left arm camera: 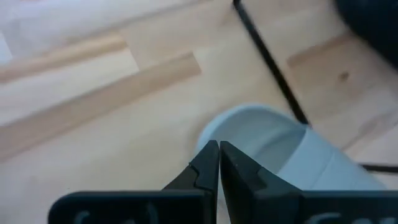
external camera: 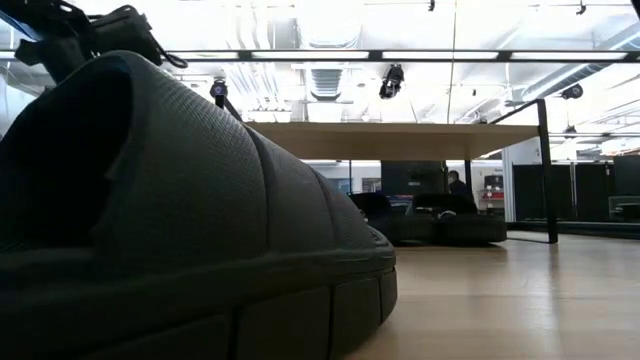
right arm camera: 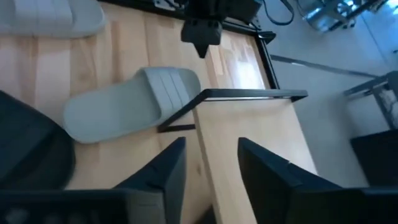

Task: Pick and place slides into the shelf
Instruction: Move the gray slipper to the middle left of the table, then adjust the black slipper on the table, then put the gray slipper under the shelf

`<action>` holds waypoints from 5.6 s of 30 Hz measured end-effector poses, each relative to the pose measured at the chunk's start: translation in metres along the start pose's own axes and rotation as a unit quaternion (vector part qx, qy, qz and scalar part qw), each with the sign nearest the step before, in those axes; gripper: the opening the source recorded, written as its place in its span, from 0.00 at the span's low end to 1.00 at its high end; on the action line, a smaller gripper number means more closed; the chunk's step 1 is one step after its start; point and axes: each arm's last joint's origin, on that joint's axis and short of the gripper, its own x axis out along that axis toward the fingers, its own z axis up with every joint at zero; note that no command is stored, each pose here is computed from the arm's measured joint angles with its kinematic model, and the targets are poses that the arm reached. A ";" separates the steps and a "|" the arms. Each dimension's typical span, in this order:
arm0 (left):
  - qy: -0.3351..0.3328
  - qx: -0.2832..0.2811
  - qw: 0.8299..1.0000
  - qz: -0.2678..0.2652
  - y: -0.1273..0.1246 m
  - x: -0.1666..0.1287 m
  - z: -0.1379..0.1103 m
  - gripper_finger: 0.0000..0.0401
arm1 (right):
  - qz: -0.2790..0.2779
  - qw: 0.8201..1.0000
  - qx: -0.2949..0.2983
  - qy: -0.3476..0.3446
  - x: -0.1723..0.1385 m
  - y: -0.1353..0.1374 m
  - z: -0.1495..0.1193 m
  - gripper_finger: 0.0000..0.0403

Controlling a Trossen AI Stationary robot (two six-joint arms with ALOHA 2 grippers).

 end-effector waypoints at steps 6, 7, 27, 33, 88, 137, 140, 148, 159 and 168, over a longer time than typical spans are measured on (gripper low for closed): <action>-0.005 0.005 1.000 -0.012 -0.009 0.018 0.004 0.00 | 0.000 0.999 0.033 0.001 0.002 0.000 0.000 0.41; 0.004 0.005 1.000 -0.014 -0.010 0.022 0.003 0.00 | 0.000 1.000 0.029 0.002 0.002 0.001 -0.001 0.41; 0.072 0.040 0.995 -0.048 -0.020 0.023 -0.016 0.00 | 0.084 0.995 -0.010 0.043 -0.010 0.040 -0.017 0.41; 0.064 0.045 0.996 -0.033 -0.010 0.011 -0.019 0.00 | 0.115 0.992 -0.030 0.045 -0.041 0.077 -0.030 0.41; 0.089 0.082 0.991 -0.049 -0.006 0.014 -0.025 0.00 | 0.371 0.903 0.210 0.047 0.048 0.239 -0.071 0.36; 0.062 0.129 0.983 -0.112 -0.014 -0.015 -0.011 0.00 | -0.043 0.928 0.358 0.089 -0.002 0.151 -0.062 0.36; 0.049 0.160 0.976 -0.141 -0.018 -0.024 -0.006 0.00 | -0.010 0.957 0.282 0.072 0.002 0.153 -0.054 0.36; 0.077 0.175 0.968 -0.165 -0.017 -0.026 -0.008 0.00 | 0.031 0.992 0.112 0.053 0.008 0.152 -0.045 0.37; 0.078 0.175 0.969 -0.157 -0.017 -0.024 -0.009 0.00 | 0.013 0.999 0.009 0.040 0.043 0.115 -0.026 0.63; 0.056 0.172 0.971 -0.158 -0.016 -0.029 -0.008 0.00 | 0.000 0.999 -0.025 0.022 0.072 0.084 -0.011 0.68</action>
